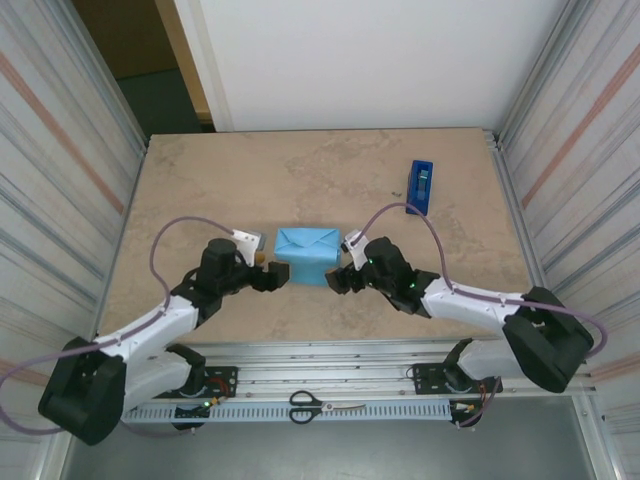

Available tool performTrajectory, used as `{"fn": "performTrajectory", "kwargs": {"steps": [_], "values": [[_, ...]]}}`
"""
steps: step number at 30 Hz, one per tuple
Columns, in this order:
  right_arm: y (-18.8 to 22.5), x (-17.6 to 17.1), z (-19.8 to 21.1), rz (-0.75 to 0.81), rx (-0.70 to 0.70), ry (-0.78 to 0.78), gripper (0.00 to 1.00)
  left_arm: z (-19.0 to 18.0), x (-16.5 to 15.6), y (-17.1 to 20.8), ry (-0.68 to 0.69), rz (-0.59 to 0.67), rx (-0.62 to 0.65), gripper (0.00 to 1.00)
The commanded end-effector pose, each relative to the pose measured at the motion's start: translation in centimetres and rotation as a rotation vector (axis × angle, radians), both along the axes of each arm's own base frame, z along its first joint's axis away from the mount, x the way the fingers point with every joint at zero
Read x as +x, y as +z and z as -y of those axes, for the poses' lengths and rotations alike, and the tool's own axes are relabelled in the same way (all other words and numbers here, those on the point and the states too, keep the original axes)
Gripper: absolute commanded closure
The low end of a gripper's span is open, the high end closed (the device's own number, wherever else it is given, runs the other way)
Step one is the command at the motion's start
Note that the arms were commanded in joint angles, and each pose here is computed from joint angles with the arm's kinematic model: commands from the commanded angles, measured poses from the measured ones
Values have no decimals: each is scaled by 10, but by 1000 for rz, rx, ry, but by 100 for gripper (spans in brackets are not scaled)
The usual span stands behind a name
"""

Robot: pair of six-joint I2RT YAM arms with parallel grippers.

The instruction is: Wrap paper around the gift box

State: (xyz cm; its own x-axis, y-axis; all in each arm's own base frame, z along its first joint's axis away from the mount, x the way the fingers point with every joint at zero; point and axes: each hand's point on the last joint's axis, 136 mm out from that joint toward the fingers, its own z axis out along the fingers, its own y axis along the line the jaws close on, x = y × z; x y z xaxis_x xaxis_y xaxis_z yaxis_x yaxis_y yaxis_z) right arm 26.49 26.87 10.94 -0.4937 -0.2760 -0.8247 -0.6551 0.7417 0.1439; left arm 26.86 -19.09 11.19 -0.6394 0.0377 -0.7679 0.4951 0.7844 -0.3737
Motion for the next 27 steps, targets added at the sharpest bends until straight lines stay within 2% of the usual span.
{"fn": "performTrajectory", "kwargs": {"steps": [1, 5, 9, 12, 15, 19, 25, 27], "values": [[21, 24, -6, -45, 117, -1, 26, 15, 21, 25, -27, -18, -69, 20], [27, 35, -9, -116, 183, 48, 35, 27, 39, 28, -33, -140, -124, 32], [20, 63, 2, -265, 254, -22, 36, 25, 66, 21, 23, -250, -155, 32], [15, 81, 14, -322, 238, -103, 36, 21, 82, 22, 53, -296, -163, 28], [19, 90, 28, -313, 199, -171, 29, 18, 90, 30, 60, -296, -154, 25], [44, 96, 68, -189, 137, -306, 27, 1, 89, 38, 103, -267, -162, 23], [83, 81, 184, 164, -57, -708, 17, -59, 76, 30, 289, -203, -128, 21], [79, 72, 222, 200, -103, -810, 16, -87, 73, 25, 394, -179, -89, 20]]}}
